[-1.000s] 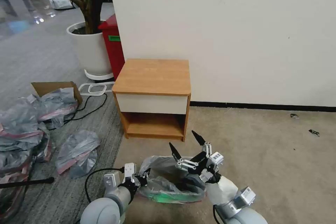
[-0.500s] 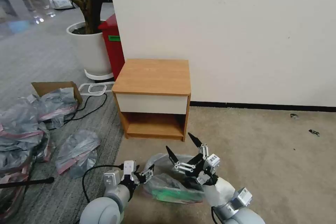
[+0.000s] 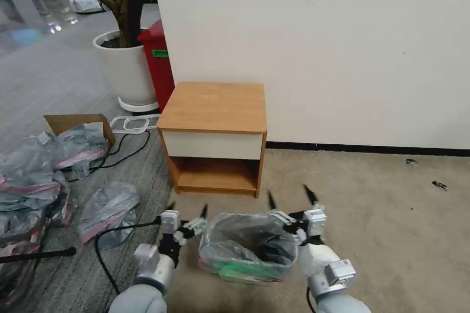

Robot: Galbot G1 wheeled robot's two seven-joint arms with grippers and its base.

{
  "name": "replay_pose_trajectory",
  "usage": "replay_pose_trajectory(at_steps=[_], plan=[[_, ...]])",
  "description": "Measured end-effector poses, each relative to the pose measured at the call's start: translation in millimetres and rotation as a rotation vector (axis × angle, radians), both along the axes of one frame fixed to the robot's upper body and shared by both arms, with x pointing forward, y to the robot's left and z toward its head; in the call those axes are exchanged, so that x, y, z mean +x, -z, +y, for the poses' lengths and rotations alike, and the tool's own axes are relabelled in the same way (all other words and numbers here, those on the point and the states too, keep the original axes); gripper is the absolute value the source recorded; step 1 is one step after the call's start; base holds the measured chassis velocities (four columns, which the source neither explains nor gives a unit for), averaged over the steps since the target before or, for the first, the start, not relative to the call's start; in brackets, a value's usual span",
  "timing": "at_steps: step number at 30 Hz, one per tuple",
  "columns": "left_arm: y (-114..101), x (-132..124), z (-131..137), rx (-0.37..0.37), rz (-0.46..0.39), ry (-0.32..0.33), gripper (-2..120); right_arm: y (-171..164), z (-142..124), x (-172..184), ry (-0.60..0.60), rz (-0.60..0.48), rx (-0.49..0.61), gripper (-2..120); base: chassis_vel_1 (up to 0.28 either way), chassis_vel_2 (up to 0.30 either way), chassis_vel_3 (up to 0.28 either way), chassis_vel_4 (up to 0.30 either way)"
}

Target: Pick up the garbage bag from the table and place it over the trash can.

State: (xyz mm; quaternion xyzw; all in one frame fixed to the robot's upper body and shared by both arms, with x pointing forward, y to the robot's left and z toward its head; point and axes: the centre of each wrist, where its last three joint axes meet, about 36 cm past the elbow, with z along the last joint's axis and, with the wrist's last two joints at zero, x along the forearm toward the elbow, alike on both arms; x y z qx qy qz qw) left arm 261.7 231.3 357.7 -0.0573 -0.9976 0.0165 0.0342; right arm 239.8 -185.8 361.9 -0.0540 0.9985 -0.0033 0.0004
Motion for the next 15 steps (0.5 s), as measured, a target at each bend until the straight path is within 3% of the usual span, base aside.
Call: replay_pose_trajectory(at_steps=[5, 15], plan=[[8.1, -2.3, 19.6, 0.034, -0.038, -0.034, 100, 21.7, -11.9, -5.4, 0.029, -0.023, -0.035, 100, 0.000, 0.000, 0.000, 0.000], [7.7, -1.6, 22.0, 0.029, -0.056, -0.042, 100, 23.0, -10.9, -4.0, 0.031, -0.032, -0.028, 100, 0.000, 0.000, 0.000, 0.000]])
